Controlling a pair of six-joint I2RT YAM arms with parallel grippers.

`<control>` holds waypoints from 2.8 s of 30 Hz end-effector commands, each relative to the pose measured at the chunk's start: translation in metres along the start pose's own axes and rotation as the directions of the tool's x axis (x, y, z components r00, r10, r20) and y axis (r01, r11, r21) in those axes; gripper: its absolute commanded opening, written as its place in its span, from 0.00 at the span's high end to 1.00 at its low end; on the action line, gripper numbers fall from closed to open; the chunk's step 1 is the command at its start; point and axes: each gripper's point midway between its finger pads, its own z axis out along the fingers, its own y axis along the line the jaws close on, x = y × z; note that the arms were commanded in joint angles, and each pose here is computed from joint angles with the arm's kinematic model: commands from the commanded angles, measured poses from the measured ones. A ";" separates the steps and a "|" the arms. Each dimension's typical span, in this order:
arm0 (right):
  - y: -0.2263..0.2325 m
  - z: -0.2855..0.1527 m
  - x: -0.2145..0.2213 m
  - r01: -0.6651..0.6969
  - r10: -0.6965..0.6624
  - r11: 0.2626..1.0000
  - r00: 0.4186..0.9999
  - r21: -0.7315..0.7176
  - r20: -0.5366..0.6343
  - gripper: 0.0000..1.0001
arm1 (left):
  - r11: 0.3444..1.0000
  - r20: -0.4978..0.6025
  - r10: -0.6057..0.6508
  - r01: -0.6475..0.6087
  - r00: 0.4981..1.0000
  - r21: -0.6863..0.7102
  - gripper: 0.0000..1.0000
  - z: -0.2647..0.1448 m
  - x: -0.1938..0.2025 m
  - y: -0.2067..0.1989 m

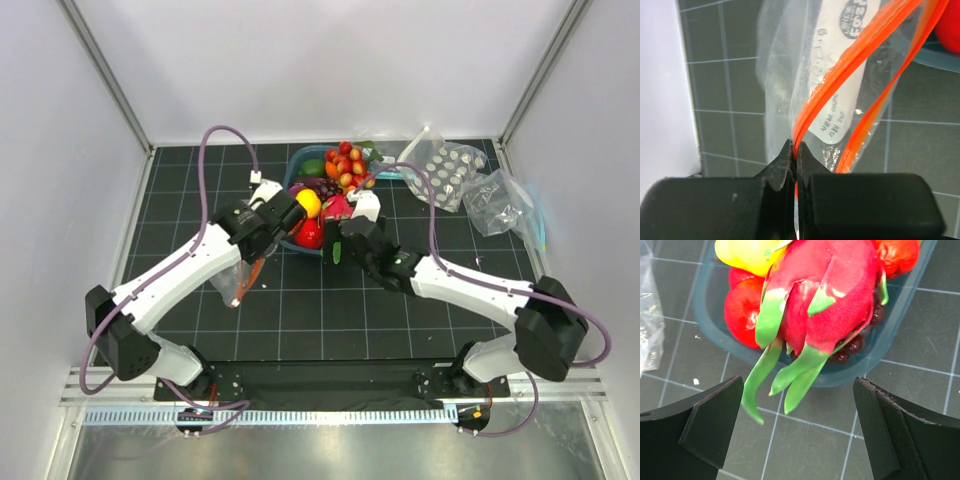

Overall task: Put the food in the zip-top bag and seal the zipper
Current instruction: Pick up the fake fruit from the bin, then place the fake fruit in the zipper food storage bag.

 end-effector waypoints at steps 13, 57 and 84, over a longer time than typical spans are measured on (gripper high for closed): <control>-0.019 0.047 -0.005 -0.111 0.110 0.992 0.994 0.067 0.023 0.42 | 0.977 0.024 -0.044 0.038 0.999 0.208 1.00 0.003 -0.009 -0.047; 0.082 -0.159 0.012 0.071 -0.137 0.584 0.990 -0.809 -0.012 0.99 | 0.852 0.029 0.091 -0.093 0.995 0.515 1.00 -0.013 0.000 -0.094; 0.131 -0.141 0.029 0.043 -0.148 0.528 0.988 -0.848 -0.042 0.99 | 0.615 0.120 0.018 -0.106 0.993 0.781 1.00 -0.067 0.010 -0.108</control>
